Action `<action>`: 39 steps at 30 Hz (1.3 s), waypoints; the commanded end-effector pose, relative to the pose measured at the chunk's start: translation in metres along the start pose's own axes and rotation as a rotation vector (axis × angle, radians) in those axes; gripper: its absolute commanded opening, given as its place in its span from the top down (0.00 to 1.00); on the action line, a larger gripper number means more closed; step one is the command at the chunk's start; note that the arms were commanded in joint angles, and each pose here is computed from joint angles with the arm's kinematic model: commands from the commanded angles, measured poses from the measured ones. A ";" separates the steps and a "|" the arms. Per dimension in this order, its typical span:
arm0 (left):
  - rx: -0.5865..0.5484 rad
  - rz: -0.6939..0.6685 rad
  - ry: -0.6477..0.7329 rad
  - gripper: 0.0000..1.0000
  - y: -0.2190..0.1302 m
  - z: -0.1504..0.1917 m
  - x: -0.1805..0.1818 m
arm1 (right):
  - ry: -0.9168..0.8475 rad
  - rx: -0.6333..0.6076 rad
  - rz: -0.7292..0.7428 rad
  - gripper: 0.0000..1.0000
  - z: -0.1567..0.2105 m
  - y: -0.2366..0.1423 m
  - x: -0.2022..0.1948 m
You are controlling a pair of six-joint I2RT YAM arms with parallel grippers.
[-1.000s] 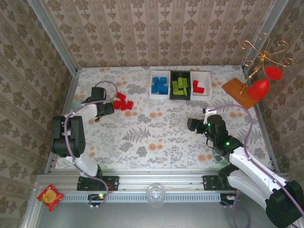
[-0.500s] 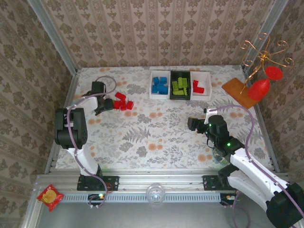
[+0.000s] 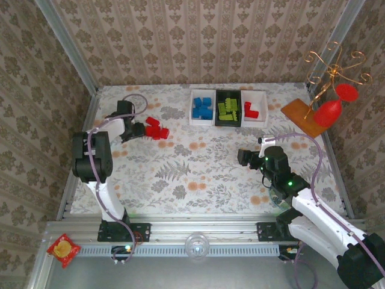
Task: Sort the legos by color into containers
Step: Pick up the lego from the top-left of the table.
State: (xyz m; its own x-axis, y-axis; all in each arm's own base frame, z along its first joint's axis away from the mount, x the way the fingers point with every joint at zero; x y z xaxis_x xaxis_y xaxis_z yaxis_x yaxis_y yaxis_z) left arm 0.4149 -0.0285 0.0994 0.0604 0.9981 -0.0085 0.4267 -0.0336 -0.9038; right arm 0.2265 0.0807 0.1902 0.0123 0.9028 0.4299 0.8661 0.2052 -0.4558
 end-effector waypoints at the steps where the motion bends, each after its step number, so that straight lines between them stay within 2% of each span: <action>1: 0.033 0.020 -0.001 0.38 0.005 0.001 -0.007 | 0.005 0.008 0.007 0.11 0.004 -0.002 -0.004; 16: 0.042 0.064 0.019 0.34 0.019 -0.010 -0.017 | 0.003 0.011 0.009 0.11 0.005 -0.001 -0.004; 31: 0.063 0.124 0.013 0.42 0.041 -0.026 -0.022 | 0.002 0.011 0.015 0.11 0.005 0.000 -0.005; 39: 0.032 0.033 -0.014 0.31 0.030 -0.034 -0.009 | 0.002 0.011 0.014 0.11 0.005 0.001 -0.005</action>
State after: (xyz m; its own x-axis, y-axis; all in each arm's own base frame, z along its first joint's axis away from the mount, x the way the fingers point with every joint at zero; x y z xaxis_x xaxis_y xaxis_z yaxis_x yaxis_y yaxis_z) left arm 0.4451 -0.0413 0.0904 0.0749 0.9959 -0.0512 0.3561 -0.0747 -0.9315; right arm 0.2264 0.0807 0.1904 0.0120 0.9027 0.4302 0.8664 0.2054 -0.4552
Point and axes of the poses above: each hand's point on the last joint's axis, 136 mm out from that joint toward the fingers, its own y axis out along the fingers, its own x axis along the line the jaws close on, z = x × y, the point moved 7 cm from there along -y, back along the fingers, and after that the axes turned 14 degrees about y, right-handed, at the moved point
